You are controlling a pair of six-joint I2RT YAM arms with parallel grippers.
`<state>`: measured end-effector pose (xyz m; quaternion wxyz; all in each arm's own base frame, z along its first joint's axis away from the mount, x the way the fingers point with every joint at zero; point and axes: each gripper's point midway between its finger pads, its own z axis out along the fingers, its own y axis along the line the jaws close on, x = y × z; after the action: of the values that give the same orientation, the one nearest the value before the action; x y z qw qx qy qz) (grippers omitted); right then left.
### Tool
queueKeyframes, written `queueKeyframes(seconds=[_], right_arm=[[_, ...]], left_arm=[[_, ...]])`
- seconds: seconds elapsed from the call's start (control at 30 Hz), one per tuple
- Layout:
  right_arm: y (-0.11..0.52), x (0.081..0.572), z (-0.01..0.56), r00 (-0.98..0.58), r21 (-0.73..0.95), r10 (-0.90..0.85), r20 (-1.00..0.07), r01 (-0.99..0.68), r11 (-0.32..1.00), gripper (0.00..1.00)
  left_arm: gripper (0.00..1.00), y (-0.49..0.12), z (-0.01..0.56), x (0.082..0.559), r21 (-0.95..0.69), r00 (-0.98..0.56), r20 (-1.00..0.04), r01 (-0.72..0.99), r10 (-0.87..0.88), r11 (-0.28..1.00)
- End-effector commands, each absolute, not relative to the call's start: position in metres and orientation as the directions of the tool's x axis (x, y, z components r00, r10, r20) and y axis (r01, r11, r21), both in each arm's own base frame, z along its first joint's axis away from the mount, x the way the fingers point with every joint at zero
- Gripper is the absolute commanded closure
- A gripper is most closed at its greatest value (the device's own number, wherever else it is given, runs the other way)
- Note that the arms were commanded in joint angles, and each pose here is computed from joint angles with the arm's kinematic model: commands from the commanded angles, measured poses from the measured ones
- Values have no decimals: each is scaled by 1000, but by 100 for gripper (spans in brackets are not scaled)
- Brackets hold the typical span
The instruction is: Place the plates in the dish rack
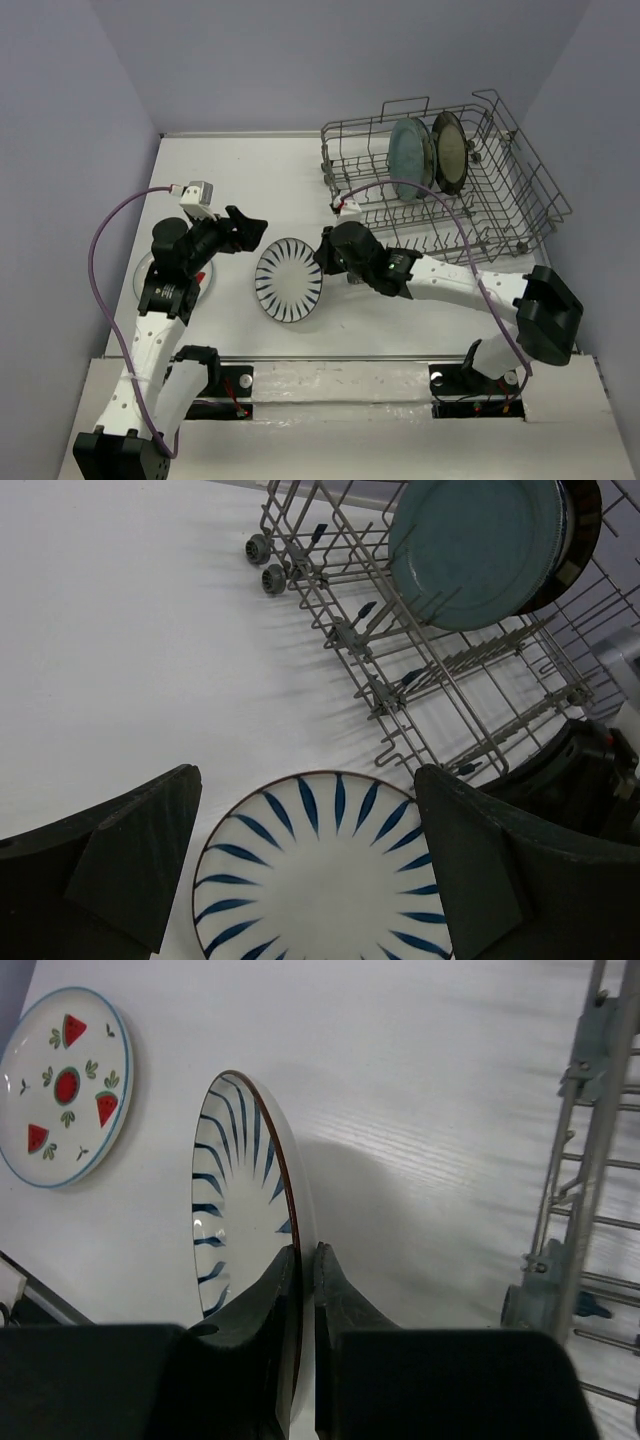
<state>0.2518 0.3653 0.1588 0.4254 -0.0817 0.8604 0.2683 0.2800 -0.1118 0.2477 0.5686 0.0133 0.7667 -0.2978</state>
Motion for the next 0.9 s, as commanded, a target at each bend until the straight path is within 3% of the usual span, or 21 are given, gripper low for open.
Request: queueKeyframes(seconds=[0.0,0.27,0.47,0.87], right_arm=[[364,281,269,-506,543,304,-807,-435,718,93],[324,310,322,-478,629,425,-769,-448,635,93],[295,327,351,-464,686,507,-726,-455,567,93],[265,334,378,-469,742,578,-668,-476,472,93]], left_arm=[[1,-117,257,278,-439,-325,-889,409,-321,800],[1,-115,253,280,-436,-331,-888,391,-318,810],[1,-125,231,283,-493,-437,-842,389,-316,778],[1,-183,190,285,-804,-672,-572,344,-471,485]])
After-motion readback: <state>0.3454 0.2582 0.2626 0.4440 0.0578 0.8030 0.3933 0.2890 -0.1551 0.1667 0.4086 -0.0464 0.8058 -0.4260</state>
